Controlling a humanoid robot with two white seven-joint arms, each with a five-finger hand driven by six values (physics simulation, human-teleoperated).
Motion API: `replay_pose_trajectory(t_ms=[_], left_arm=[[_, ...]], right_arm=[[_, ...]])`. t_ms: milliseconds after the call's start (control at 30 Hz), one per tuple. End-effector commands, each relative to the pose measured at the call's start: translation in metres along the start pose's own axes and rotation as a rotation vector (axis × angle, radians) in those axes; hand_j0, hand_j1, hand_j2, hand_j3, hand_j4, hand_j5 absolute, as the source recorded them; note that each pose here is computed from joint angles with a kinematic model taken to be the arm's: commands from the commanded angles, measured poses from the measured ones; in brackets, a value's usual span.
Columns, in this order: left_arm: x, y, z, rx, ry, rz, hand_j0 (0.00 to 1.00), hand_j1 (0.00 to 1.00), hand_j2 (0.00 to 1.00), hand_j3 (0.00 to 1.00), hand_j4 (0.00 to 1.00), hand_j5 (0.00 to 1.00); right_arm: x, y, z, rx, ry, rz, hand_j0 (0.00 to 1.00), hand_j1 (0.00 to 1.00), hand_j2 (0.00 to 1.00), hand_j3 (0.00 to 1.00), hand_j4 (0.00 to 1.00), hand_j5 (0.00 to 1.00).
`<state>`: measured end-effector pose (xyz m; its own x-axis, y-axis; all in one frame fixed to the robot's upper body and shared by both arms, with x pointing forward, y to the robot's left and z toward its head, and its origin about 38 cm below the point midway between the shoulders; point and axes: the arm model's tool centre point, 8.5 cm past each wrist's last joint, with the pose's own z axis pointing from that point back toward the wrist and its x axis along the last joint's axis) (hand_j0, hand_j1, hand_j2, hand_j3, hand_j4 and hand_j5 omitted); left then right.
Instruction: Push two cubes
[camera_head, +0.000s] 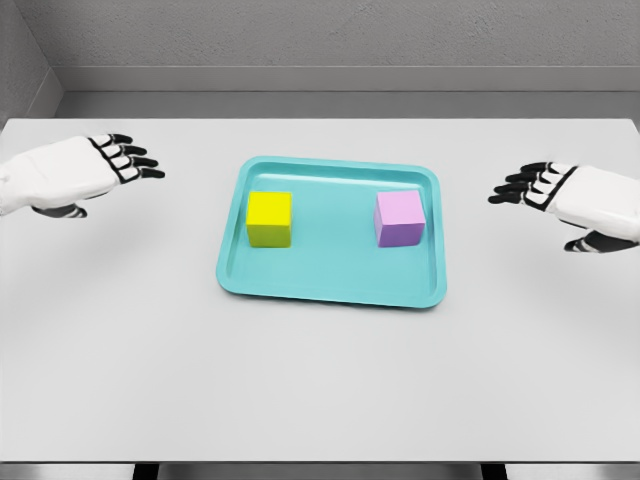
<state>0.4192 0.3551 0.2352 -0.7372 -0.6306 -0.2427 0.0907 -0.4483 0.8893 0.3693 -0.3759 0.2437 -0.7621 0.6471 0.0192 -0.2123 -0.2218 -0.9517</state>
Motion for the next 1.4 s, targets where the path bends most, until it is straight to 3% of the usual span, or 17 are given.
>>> replay_pose_trajectory(t_ms=[0, 100, 133, 167, 233, 300, 333, 400, 433, 533, 567, 633, 700, 833, 967, 1133, 1367], left_arm=[[0.006, -0.006, -0.004, -0.037, -0.02, -0.001, 1.0, 1.0, 1.0, 1.0, 1.0, 1.0], [0.007, -0.004, -0.005, -0.033, -0.022, -0.004, 1.0, 1.0, 1.0, 1.0, 1.0, 1.0], [0.008, -0.004, -0.005, -0.031, -0.024, -0.004, 1.0, 1.0, 1.0, 1.0, 1.0, 1.0], [0.007, -0.003, -0.004, -0.031, -0.022, -0.006, 1.0, 1.0, 1.0, 1.0, 1.0, 1.0], [0.007, -0.003, -0.005, -0.031, -0.023, -0.006, 1.0, 1.0, 1.0, 1.0, 1.0, 1.0], [0.009, -0.007, -0.006, -0.056, -0.029, -0.004, 1.0, 1.0, 1.0, 1.0, 1.0, 1.0], [0.011, -0.008, -0.008, -0.058, -0.034, -0.005, 0.98, 0.98, 0.98, 0.98, 0.98, 0.98], [0.012, -0.01, -0.01, -0.078, -0.037, -0.007, 0.87, 0.87, 0.87, 0.87, 0.87, 0.87], [0.015, -0.011, -0.014, -0.075, -0.044, -0.004, 0.83, 0.83, 0.83, 0.83, 0.83, 0.83], [0.02, -0.012, -0.023, -0.081, -0.057, -0.001, 0.78, 0.78, 0.78, 0.78, 0.78, 0.78], [0.021, -0.012, -0.024, -0.083, -0.058, -0.008, 0.78, 0.78, 0.78, 0.78, 0.78, 0.78], [0.025, -0.012, -0.03, -0.079, -0.067, -0.006, 0.78, 0.78, 0.78, 0.78, 0.78, 0.78], [0.027, -0.01, -0.032, -0.071, -0.073, -0.006, 0.78, 0.78, 0.78, 0.78, 0.78, 0.78], [0.033, -0.011, -0.04, -0.069, -0.092, -0.004, 0.78, 0.78, 0.78, 0.78, 0.78, 0.78], [0.043, -0.008, -0.053, -0.064, -0.12, 0.001, 0.78, 0.78, 0.78, 0.78, 0.78, 0.78], [0.046, -0.002, -0.059, -0.06, -0.129, -0.002, 0.78, 0.78, 0.78, 0.78, 0.78, 0.78], [0.044, 0.005, -0.061, -0.048, -0.127, -0.013, 0.78, 0.78, 0.78, 0.78, 0.78, 0.78]], right_arm=[[0.003, 0.005, -0.002, 0.013, -0.01, -0.011, 1.0, 1.0, 1.0, 1.0, 1.0, 1.0], [0.004, 0.003, -0.002, 0.001, -0.013, -0.016, 1.0, 1.0, 1.0, 1.0, 1.0, 1.0], [0.019, -0.004, -0.007, -0.008, -0.063, 0.004, 1.0, 1.0, 1.0, 1.0, 1.0, 1.0], [0.021, -0.006, -0.007, -0.02, -0.066, 0.007, 1.0, 1.0, 1.0, 1.0, 1.0, 1.0], [0.015, -0.026, -0.004, -0.117, -0.051, 0.031, 1.0, 1.0, 1.0, 1.0, 1.0, 1.0], [0.014, -0.037, -0.008, -0.137, -0.055, 0.053, 1.0, 1.0, 1.0, 1.0, 1.0, 1.0], [0.006, -0.048, -0.006, -0.111, -0.031, 0.085, 1.0, 1.0, 1.0, 1.0, 1.0, 1.0], [-0.003, -0.067, -0.005, 0.039, -0.002, 0.148, 0.99, 0.99, 0.99, 0.99, 0.99, 0.99], [-0.004, -0.072, -0.01, 0.064, -0.001, 0.163, 0.95, 0.95, 0.95, 0.95, 0.95, 0.95], [-0.007, -0.046, -0.032, 0.224, -0.017, 0.132, 0.75, 0.75, 0.75, 0.75, 0.75, 0.75], [-0.007, -0.041, -0.041, 0.257, -0.018, 0.155, 0.74, 0.74, 0.74, 0.74, 0.74, 0.74], [-0.012, -0.039, -0.043, 0.266, 0.0, 0.159, 0.7, 0.7, 0.7, 0.7, 0.7, 0.7], [-0.028, -0.016, -0.07, 0.28, 0.035, 0.117, 0.67, 0.67, 0.67, 0.67, 0.67, 0.67], [-0.03, -0.006, -0.075, 0.3, 0.038, 0.107, 0.67, 0.67, 0.67, 0.67, 0.67, 0.67], [-0.027, -0.001, -0.088, 0.296, 0.026, 0.098, 0.64, 0.64, 0.64, 0.64, 0.64, 0.64], [-0.024, 0.012, -0.118, 0.26, 0.001, 0.021, 0.6, 0.6, 0.6, 0.6, 0.6, 0.6], [-0.027, 0.0, -0.119, 0.202, 0.007, 0.005, 0.6, 0.6, 0.6, 0.6, 0.6, 0.6]])
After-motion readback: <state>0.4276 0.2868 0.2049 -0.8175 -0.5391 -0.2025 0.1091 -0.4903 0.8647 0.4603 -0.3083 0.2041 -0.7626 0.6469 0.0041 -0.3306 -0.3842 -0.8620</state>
